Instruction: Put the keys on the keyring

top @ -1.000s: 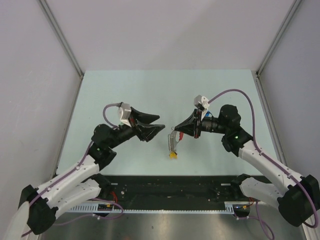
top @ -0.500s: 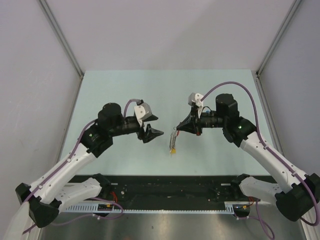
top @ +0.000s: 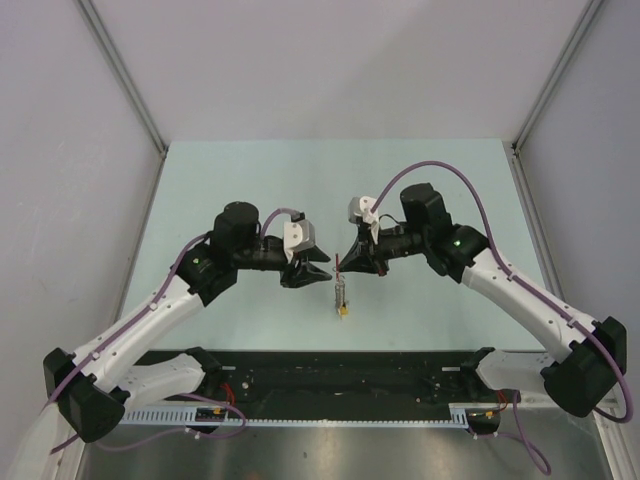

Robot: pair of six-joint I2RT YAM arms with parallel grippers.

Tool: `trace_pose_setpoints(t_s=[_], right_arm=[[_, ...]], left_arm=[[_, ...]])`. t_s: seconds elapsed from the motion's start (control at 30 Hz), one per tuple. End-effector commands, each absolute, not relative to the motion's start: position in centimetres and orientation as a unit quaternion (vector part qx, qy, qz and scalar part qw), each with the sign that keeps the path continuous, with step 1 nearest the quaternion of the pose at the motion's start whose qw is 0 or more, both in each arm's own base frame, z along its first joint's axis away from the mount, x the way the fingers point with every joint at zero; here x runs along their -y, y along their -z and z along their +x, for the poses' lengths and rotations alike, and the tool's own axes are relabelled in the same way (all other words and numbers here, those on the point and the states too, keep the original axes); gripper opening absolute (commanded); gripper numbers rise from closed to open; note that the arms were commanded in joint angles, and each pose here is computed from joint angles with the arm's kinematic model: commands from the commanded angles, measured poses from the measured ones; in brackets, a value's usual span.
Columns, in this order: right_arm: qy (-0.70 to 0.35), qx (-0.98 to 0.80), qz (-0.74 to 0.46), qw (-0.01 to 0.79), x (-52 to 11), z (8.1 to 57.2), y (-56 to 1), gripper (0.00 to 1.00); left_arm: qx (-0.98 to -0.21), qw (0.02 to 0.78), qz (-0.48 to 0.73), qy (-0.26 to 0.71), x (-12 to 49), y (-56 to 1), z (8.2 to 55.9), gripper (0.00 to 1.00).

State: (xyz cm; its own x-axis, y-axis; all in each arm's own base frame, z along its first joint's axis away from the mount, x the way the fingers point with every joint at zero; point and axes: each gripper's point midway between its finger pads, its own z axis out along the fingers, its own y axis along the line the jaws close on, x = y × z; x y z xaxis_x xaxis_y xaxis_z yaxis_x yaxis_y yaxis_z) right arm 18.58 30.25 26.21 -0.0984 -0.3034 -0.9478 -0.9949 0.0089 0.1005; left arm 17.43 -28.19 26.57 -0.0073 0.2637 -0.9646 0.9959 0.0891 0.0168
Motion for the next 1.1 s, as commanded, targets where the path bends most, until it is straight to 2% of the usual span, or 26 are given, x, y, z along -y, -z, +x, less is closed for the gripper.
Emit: trace_pose_setpoints(t_s=[0.0, 0.07, 0.37, 0.57, 0.7, 0.83, 1.07], right_arm=[[-0.441, -0.557, -0.57, 0.413, -31.4, 18.6, -28.4, 0.0], [-0.443, -0.555, -0.572, 0.41, -31.7, 18.5, -28.3, 0.0], [-0.449, -0.548, -0.578, 0.404, -32.1, 17.9, -28.2, 0.0], [-0.448, -0.547, -0.581, 0.404, -32.3, 17.8, -28.1, 0.0], [-0.449, -0.545, -0.582, 0.404, -32.4, 17.7, -28.1, 0.0], [-0.449, -0.547, -0.582, 0.402, -32.4, 17.8, -28.0, 0.0], [-0.45, -0.545, -0.584, 0.398, -32.6, 17.6, -27.8, 0.0]], left_arm=[[-0.548, 0.461, 0.559, 0.418, 28.5, -27.6, 16.7, 0.41], [-0.555, 0.459, 0.558, 0.414, 28.4, -27.1, 16.9, 0.38], [-0.589, 0.448, 0.553, 0.383, 27.8, -25.0, 17.9, 0.38], [-0.593, 0.437, 0.56, 0.379, 27.6, -24.2, 17.7, 0.34], [-0.595, 0.428, 0.561, 0.385, 27.7, -23.9, 17.5, 0.28], [-0.598, 0.423, 0.565, 0.38, 27.5, -23.4, 17.6, 0.18], [-0.596, 0.416, 0.569, 0.385, 27.6, -23.2, 17.3, 0.16]])
